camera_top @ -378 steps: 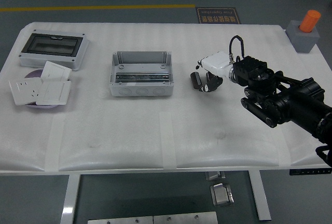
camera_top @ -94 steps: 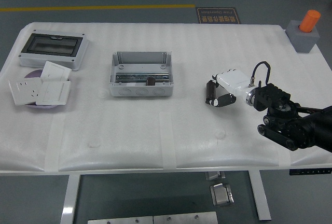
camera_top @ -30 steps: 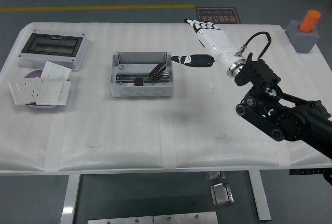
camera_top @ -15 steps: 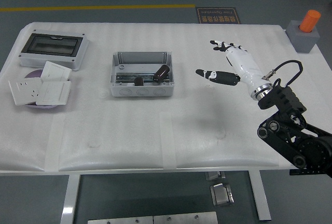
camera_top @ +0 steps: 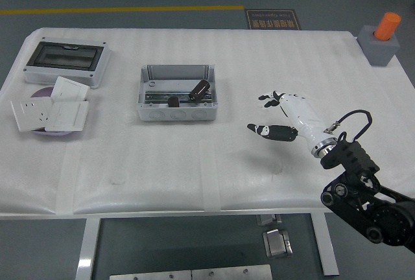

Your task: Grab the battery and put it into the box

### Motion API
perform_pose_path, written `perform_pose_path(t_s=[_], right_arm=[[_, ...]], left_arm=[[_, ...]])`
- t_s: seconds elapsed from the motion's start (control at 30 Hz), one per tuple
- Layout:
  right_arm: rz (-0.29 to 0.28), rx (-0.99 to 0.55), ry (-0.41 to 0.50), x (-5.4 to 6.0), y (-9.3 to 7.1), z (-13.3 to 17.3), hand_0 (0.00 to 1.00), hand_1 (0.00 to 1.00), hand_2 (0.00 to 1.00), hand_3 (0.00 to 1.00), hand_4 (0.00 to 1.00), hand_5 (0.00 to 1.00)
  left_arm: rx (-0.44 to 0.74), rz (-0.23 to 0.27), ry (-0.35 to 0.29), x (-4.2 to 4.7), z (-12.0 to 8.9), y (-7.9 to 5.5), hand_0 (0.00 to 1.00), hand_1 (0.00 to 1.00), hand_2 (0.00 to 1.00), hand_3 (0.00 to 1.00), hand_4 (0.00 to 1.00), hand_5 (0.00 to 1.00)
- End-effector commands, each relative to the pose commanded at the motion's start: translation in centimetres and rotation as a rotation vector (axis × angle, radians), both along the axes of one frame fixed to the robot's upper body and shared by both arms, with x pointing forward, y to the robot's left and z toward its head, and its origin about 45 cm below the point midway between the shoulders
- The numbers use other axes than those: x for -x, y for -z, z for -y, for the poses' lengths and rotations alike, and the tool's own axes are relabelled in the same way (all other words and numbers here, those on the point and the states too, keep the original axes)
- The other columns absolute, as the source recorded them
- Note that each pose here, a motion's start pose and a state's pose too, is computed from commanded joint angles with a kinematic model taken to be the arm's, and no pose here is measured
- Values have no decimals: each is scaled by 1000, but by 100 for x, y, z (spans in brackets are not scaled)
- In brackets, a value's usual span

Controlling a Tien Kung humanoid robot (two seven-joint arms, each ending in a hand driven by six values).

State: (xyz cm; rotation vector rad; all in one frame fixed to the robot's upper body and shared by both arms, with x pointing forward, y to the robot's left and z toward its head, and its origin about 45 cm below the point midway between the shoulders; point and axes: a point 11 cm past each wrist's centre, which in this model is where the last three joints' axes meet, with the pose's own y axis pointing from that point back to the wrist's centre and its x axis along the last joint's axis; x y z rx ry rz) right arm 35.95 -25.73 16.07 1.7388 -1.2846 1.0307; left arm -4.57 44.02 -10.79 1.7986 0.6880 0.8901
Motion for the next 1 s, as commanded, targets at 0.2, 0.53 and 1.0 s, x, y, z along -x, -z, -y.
perform_pose_path(t_s=[0.2, 0.53, 1.0], right_arm=[[13, 77, -18, -35, -16, 29, 801, 690, 653, 743, 910, 462], [-7, 277, -101, -110, -11, -11, 801, 687, 651, 743, 905, 456], [-33, 355, -143, -250, -69, -77, 786, 668, 645, 719, 863, 417]], left_arm=[[9, -5, -4, 27, 50, 17, 599, 619, 427, 609, 459, 489], [9, 1, -3, -5, 50, 19, 600, 619, 429, 605, 449, 470], [12, 12, -4, -58, 51, 21, 600, 619, 430, 605, 448, 465]])
